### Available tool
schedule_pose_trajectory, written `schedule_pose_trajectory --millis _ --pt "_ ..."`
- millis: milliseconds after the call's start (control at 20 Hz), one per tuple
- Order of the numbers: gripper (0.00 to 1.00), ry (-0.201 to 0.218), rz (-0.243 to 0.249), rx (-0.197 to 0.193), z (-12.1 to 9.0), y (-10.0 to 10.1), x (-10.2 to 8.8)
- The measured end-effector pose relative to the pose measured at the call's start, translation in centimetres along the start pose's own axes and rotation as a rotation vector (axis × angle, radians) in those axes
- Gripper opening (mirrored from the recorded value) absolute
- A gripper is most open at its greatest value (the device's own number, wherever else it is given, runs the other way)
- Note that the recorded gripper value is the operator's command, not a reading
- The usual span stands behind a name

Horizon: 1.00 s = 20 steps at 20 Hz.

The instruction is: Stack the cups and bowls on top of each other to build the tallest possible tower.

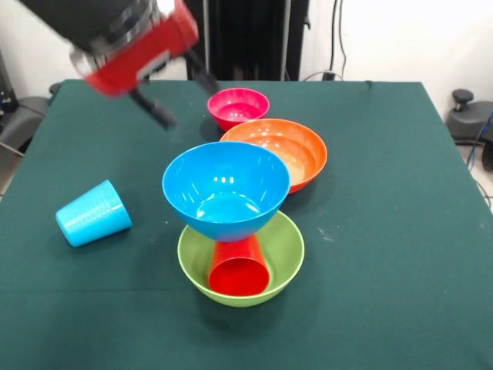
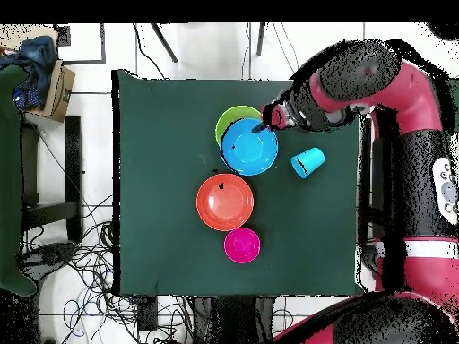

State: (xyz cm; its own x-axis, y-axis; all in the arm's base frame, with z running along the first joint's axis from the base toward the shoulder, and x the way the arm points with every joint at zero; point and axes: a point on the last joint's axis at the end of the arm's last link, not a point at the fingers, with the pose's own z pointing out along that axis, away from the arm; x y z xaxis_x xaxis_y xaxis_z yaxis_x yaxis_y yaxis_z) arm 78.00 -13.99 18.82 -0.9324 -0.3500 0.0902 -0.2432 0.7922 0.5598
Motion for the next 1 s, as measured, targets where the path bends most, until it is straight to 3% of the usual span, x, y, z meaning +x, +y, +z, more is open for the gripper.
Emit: schedule_pose_trajectory --millis 100,300,500,800,1000 --pt "1.0 0.025 -0.005 -0.023 -1.9 0.9 0.3" --pt "1.0 0.017 -0.004 -0.006 -3.1 0.9 0.7" --pt "1.0 -0.006 0.007 0.033 -3.0 -0.3 1.2" --pt "1.0 -0.059 0.032 0.141 -1.4 -4.3 3.0" --pt "1.0 -0.078 0.037 0.181 -0.7 -5.8 3.8"
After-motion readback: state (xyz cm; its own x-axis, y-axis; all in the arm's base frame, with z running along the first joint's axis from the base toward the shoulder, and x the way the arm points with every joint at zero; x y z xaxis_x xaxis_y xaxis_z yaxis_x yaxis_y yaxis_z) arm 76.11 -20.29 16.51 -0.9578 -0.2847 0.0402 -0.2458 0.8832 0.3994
